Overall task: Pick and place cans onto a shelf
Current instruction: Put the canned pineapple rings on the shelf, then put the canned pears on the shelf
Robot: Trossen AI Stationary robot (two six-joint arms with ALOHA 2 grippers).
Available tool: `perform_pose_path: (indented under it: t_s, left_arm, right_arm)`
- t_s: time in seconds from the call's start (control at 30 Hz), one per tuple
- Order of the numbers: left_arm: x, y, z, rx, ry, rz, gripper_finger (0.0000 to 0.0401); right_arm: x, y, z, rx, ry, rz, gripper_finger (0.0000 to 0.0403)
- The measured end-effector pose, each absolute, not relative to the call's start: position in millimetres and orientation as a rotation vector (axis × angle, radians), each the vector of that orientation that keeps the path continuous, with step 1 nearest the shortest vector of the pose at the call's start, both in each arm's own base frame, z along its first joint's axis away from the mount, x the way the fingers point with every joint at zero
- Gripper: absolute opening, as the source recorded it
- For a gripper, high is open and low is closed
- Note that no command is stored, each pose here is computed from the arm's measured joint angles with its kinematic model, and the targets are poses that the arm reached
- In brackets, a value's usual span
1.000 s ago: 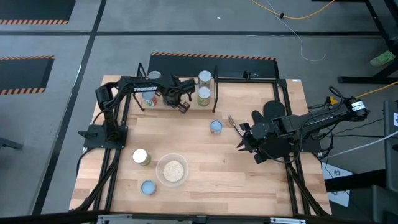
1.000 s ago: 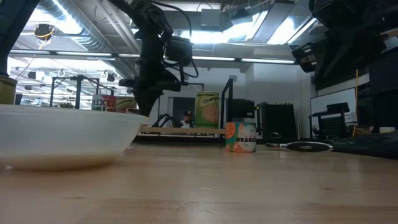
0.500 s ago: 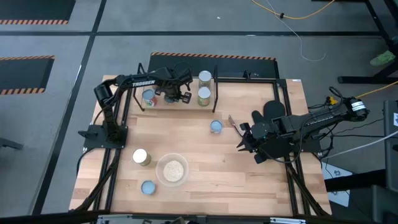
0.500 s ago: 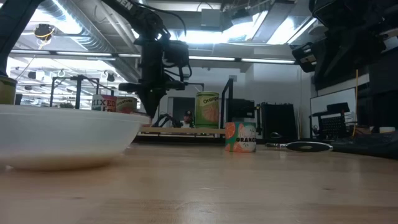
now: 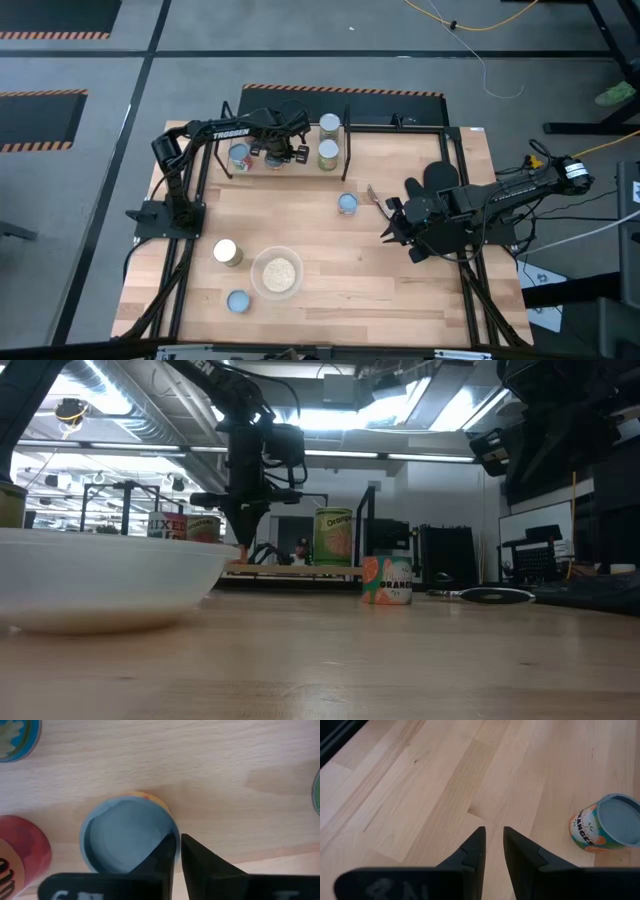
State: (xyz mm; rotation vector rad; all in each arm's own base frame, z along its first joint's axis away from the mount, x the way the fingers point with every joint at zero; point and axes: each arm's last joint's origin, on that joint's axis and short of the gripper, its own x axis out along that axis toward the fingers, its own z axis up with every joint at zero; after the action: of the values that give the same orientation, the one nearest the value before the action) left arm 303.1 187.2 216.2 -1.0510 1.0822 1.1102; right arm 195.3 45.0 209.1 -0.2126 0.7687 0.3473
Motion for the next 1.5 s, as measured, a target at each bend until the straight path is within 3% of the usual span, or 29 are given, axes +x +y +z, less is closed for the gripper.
perform_pose_path:
  t_s: [0.43,0.63,0.93,1.27,1.5]
  left_arm:
    - [303,188,216,-1.020,1.078,1.132,0.0074]
    - [303,187,218,-1.019,1.089,1.098,0.0076]
    - [293,174,255,-1.055,1.013,0.953,0.0076]
    - [289,89,316,-0.884,0.967,0.595,0.0076]
    - [285,4,332,-0.723,1.019,0.402,0.0077]
  right_arm:
    - [195,45,209,-0.212,0.769,0.347,0.0072]
    - [195,45,209,-0.212,0.769,0.347,0.0072]
    - [195,45,209,-0.209,0.769,0.346,0.0072]
    - [195,45,209,-0.203,0.771,0.343,0.0072]
    - [195,45,209,-0.202,0.771,0.343,0.0072]
